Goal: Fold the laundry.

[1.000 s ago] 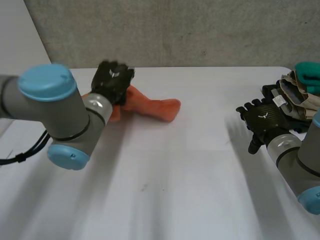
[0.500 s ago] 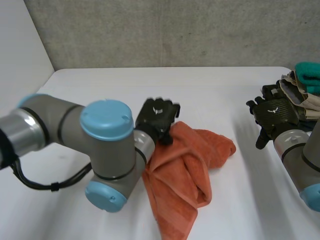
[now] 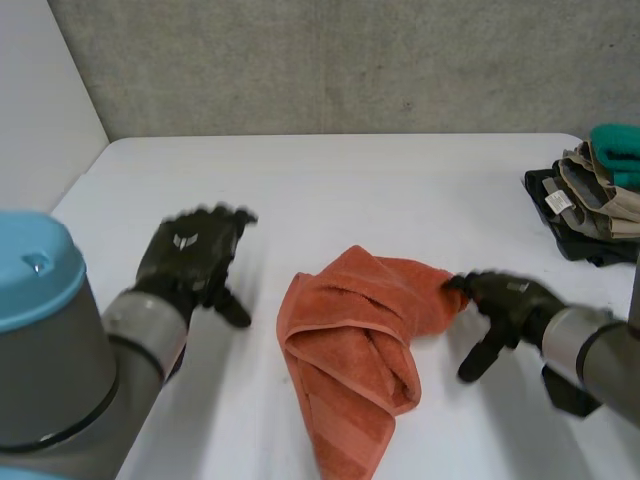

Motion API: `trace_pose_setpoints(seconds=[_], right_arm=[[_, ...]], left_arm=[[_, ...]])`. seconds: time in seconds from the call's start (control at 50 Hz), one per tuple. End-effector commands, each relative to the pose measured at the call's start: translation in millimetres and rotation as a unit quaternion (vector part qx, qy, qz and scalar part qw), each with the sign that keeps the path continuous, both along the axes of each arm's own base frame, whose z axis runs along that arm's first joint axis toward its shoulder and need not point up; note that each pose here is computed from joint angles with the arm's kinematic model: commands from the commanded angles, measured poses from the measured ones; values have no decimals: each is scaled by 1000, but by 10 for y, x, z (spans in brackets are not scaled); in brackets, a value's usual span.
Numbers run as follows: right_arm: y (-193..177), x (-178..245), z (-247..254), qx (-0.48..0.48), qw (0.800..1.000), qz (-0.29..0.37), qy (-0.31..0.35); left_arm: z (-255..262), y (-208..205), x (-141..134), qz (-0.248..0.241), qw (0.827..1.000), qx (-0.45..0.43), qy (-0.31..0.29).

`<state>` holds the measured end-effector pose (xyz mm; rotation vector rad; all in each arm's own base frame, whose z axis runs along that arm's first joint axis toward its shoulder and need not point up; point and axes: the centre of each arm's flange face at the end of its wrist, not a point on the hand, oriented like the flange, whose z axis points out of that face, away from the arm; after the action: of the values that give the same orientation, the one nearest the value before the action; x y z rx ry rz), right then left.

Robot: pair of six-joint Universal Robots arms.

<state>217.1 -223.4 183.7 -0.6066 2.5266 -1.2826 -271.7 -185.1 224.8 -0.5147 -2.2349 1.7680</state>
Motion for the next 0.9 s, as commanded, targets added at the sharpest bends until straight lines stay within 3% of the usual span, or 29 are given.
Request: trace_pose_setpoints(seconds=[0.02,0.14,0.3,0.42,0.5,0.64,0.72,0.78,0.82,0.9], right_arm=[[281,54,-226,74,995,37,-50],[229,114,-287,59,995,29,-80],[163,301,-422,70,992,37,-103],[123,441,-543,82,989,33,-115],[0,516,-585,51,992,15,-117],[-606,600,-30,-109,985,-31,-130],[-889,659,716,-262,956,-33,-128],[-971,629,1325,-381,918,-37,-104],[-981,639,1627,-449,889,-35,-82],[-954,702,1943,-526,848,-28,-67]], left_arm=[[-383,86,135,-14,989,138,40],[-680,12,-39,-53,966,234,99],[-830,-175,-322,-66,957,254,124],[-920,-265,-499,-70,958,249,121],[-896,-407,-530,-47,965,225,122],[-247,-910,-609,4,983,89,160],[495,-1172,-577,4,984,-33,172],[1101,-1276,-385,12,979,-144,147],[1491,-1263,-301,16,966,-223,132],[1777,-1188,-311,4,945,-306,114]])
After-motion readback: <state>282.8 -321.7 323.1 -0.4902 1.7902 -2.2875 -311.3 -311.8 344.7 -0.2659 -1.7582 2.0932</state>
